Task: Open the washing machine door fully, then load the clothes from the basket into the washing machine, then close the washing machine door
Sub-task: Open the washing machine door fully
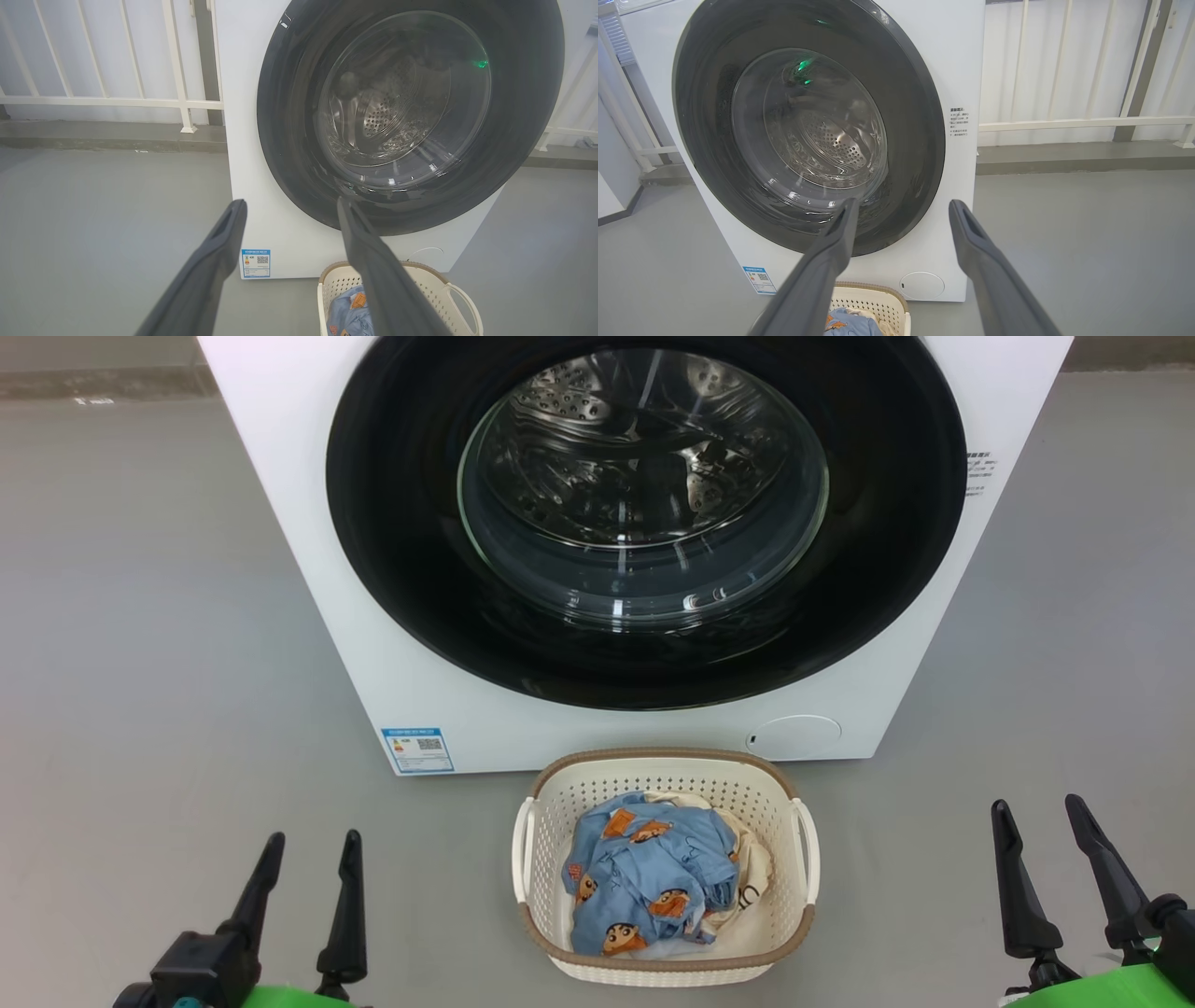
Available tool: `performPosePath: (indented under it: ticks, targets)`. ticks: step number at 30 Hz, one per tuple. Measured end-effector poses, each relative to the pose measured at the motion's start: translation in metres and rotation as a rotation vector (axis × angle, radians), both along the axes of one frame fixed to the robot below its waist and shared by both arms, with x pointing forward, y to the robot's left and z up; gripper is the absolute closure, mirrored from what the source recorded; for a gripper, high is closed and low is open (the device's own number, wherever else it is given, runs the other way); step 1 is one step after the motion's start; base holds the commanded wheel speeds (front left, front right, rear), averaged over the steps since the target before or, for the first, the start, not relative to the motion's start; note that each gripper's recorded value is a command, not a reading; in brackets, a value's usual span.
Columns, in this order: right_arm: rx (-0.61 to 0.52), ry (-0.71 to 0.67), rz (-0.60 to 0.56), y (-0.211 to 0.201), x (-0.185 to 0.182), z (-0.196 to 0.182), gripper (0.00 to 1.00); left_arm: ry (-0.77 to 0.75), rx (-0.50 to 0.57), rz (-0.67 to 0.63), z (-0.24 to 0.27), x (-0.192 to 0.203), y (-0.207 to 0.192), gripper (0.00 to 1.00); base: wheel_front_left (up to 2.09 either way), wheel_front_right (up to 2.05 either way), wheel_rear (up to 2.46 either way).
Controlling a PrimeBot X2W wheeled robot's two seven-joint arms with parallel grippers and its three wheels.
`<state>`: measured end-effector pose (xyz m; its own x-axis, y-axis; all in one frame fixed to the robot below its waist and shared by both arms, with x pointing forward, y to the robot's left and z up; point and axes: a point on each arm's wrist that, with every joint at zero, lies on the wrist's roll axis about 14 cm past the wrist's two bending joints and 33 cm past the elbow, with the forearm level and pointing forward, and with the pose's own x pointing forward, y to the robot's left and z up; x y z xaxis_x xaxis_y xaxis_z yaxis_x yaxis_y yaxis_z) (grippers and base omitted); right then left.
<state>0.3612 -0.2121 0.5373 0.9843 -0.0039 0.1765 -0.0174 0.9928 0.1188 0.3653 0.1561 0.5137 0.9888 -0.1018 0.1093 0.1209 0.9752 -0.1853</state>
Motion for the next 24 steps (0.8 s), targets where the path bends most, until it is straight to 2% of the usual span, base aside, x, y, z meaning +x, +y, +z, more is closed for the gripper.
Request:
performPosePath:
  ticks: [24]
  targets:
    - [-0.009,0.014,0.010,0.0013,-0.0039,-0.0041,0.00,0.010,0.000,0.004,-0.0033,-0.0057,0.0011,0.00,0.01,0.03,-0.04]
